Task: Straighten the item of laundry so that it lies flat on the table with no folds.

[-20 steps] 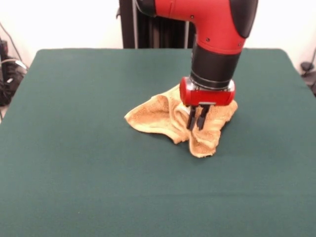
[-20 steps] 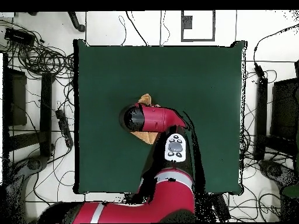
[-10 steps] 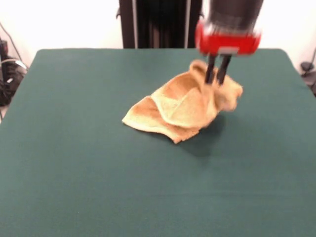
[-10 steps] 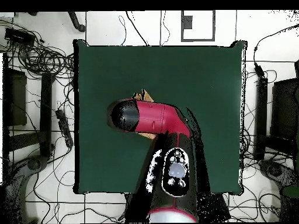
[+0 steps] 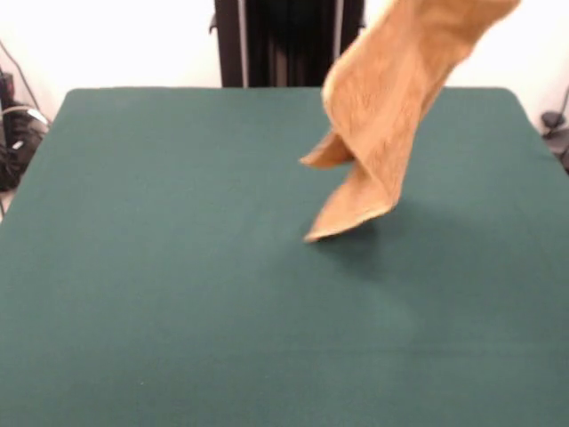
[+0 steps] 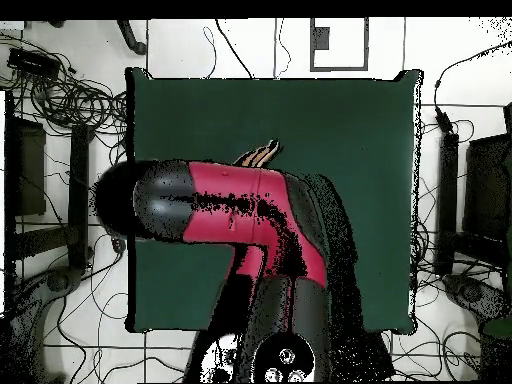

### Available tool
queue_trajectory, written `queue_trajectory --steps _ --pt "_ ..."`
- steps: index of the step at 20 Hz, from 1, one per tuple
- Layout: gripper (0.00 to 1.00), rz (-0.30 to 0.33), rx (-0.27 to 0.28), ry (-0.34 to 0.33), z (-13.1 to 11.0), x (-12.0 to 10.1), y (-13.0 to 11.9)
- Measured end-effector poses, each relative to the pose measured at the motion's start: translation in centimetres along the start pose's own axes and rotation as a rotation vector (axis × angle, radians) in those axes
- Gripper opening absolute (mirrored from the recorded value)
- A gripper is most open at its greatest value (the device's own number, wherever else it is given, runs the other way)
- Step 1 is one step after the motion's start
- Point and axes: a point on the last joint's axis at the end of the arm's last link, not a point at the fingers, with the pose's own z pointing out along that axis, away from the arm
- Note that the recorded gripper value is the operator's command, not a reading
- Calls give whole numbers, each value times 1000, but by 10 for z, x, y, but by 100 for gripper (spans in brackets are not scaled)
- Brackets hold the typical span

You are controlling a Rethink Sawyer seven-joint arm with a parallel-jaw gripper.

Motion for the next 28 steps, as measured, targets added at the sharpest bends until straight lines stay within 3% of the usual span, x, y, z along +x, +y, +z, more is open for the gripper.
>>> queue_trajectory --steps 7,12,22,28 --pt "0 3 -20 -12 -71 -5 13" --pt "0 31 -23 -42 -89 -11 14" --pt "0 99 -49 -55 -94 -20 15" --pt "0 143 -57 -86 -93 -30 -11"
